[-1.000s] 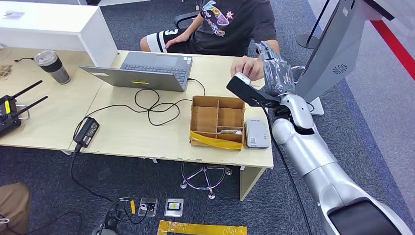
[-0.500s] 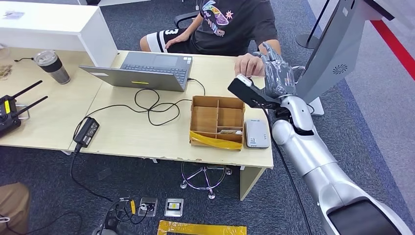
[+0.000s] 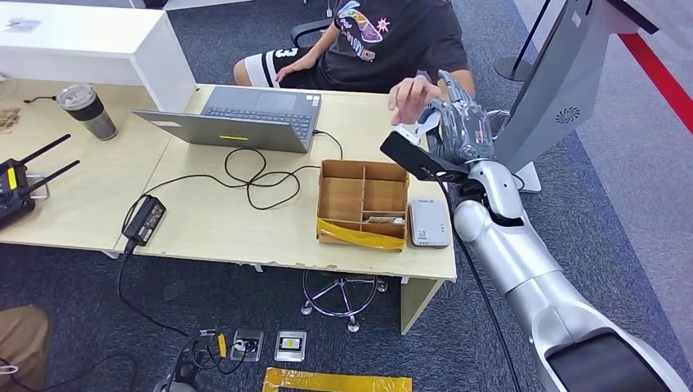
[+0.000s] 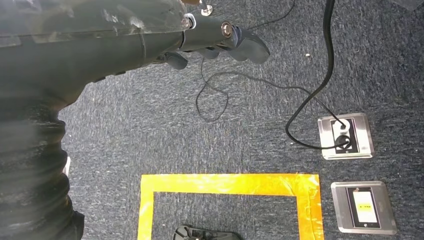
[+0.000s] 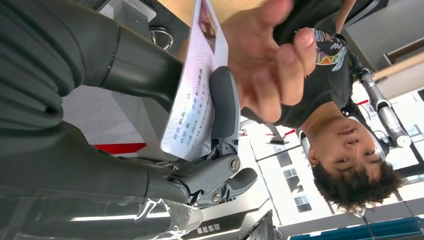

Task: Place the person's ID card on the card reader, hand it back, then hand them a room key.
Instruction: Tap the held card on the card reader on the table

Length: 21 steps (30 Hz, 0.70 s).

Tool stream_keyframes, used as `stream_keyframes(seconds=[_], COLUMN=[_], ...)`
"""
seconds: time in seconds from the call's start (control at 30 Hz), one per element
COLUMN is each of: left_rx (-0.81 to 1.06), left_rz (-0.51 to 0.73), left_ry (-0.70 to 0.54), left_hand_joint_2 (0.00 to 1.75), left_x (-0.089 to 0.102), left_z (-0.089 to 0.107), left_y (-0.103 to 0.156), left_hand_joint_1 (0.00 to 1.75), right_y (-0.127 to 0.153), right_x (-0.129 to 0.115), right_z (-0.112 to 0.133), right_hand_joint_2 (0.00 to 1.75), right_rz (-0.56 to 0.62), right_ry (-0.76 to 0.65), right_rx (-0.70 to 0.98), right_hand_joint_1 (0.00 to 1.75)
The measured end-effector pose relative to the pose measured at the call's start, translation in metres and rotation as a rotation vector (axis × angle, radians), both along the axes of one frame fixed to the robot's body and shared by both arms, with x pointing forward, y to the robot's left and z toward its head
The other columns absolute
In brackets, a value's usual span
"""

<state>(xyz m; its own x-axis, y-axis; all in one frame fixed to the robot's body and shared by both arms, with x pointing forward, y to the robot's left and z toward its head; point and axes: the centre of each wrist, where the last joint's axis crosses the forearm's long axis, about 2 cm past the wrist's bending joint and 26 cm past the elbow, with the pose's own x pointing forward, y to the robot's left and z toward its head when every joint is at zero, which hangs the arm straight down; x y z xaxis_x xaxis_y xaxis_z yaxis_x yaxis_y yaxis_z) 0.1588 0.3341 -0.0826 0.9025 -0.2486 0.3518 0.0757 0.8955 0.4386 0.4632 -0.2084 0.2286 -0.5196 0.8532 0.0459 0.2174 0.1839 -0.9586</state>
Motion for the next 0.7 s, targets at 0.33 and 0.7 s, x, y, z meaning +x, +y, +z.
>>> stream_keyframes(seconds=[0.33, 0.7], left_rx=[0.000, 0.004], left_rz=[0.000, -0.003], left_ry=[0.000, 0.000], left_hand_joint_2=[1.75, 1.75], left_x=[-0.0001, -0.0004], left_z=[0.0000, -0.0001], left_y=[0.0000, 0.0003], left_hand_joint_1=[0.00, 0.00], right_y=[0.0010, -0.0017], right_x=[-0.0001, 0.0001], right_z=[0.0003, -0.0021], right_hand_joint_2=[1.75, 1.75], right_rz=[0.003, -0.016], right_ry=[-0.003, 0.009], right_rx=[0.001, 0.000], right_hand_joint_1=[1.75, 1.75])
